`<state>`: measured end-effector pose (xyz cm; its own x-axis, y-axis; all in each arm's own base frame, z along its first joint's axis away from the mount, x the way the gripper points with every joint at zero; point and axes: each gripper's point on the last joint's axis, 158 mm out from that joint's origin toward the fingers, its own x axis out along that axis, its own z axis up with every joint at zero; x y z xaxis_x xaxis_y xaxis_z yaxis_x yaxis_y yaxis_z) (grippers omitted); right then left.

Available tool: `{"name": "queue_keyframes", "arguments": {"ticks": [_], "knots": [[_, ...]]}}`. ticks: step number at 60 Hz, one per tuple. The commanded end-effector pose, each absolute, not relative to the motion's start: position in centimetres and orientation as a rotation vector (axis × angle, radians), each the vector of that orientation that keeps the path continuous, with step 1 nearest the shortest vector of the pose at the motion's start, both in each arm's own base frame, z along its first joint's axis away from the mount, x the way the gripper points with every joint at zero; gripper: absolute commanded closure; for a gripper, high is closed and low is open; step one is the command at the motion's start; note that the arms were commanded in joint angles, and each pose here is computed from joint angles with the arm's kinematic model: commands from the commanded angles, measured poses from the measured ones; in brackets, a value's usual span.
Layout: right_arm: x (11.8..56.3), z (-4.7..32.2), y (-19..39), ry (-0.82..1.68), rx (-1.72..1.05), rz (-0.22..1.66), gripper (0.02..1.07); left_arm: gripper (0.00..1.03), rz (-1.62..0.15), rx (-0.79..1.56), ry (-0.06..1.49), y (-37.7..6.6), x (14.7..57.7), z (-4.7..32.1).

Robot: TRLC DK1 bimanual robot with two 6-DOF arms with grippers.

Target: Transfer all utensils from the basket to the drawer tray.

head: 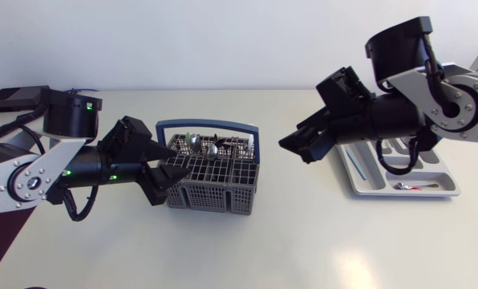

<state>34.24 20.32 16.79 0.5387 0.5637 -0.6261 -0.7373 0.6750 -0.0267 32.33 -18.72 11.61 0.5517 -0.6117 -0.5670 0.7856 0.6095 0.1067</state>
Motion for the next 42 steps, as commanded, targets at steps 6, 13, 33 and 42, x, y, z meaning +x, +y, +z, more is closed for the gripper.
{"name": "queue_keyframes", "arguments": {"ticks": [6,13,33,42], "knots": [[32.0,16.4,25.2,0.6,-0.283,0.896,0.26,0.33,-0.875,0.377,0.538,-18.1,32.0,10.0],[31.6,15.4,27.9,0.59,-0.287,0.951,0.26,0.33,-0.887,0.38,0.546,-18.0,32.0,9.4],[31.7,11.0,31.2,0.572,-0.294,1.008,0.26,0.33,-0.895,0.372,0.554,-18.2,32.9,7.9],[31.6,10.1,32.1,0.547,-0.314,1.011,0.26,0.33,-0.899,0.372,0.535,-18.5,33.5,7.8]]}}
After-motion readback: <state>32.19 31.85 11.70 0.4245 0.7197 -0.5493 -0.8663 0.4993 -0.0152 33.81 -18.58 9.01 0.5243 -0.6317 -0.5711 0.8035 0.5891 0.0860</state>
